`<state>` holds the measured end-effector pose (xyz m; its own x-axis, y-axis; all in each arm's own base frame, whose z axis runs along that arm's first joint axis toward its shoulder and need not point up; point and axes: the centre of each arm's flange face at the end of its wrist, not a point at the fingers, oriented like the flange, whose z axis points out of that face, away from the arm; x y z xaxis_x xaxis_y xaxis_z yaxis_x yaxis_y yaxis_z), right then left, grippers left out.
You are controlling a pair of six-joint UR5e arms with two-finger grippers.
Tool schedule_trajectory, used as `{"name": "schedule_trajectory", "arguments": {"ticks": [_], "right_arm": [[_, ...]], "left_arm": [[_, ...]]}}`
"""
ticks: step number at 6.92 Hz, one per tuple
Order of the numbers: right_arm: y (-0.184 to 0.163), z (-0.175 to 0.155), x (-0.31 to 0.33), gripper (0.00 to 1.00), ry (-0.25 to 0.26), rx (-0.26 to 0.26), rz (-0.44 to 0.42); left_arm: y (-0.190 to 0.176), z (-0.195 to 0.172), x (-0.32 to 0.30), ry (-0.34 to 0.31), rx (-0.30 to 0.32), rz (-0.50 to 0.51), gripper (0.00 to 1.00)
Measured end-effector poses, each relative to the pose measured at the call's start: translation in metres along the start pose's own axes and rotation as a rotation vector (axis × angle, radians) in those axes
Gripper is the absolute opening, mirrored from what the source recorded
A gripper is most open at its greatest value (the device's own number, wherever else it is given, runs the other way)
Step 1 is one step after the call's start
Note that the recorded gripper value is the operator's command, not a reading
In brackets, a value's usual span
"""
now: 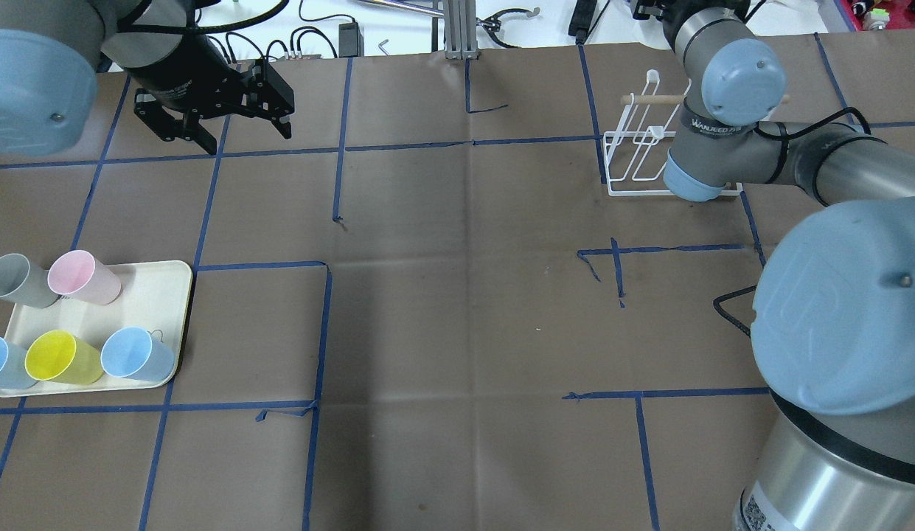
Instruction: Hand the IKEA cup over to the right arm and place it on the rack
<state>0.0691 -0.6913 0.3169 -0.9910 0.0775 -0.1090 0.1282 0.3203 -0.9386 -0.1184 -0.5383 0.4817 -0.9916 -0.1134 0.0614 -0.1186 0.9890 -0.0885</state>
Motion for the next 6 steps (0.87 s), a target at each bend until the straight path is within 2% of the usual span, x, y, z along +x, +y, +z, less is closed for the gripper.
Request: {"name": "schedule_trajectory", "arguments": {"ticks": [2,5,6], "right_arm": [[0.012,0.008,0.002,0.09,0.015,-0.007,-0.029],[0.031,0.002,0.001,0.09,0.015,-0.045,-0.031],[0.038,-0.002,0.002,0.1,0.015,-0.059,-0.03]], "left_arm": [[0.011,-0.009,0.001,-0.063,-0.01,0.022,1.0],[0.028,-0.025,-0.001,-0.073,0.007,0.042,1.0],[0.041,-0.029,-0.007,-0.074,0.008,0.09,1.0]]}}
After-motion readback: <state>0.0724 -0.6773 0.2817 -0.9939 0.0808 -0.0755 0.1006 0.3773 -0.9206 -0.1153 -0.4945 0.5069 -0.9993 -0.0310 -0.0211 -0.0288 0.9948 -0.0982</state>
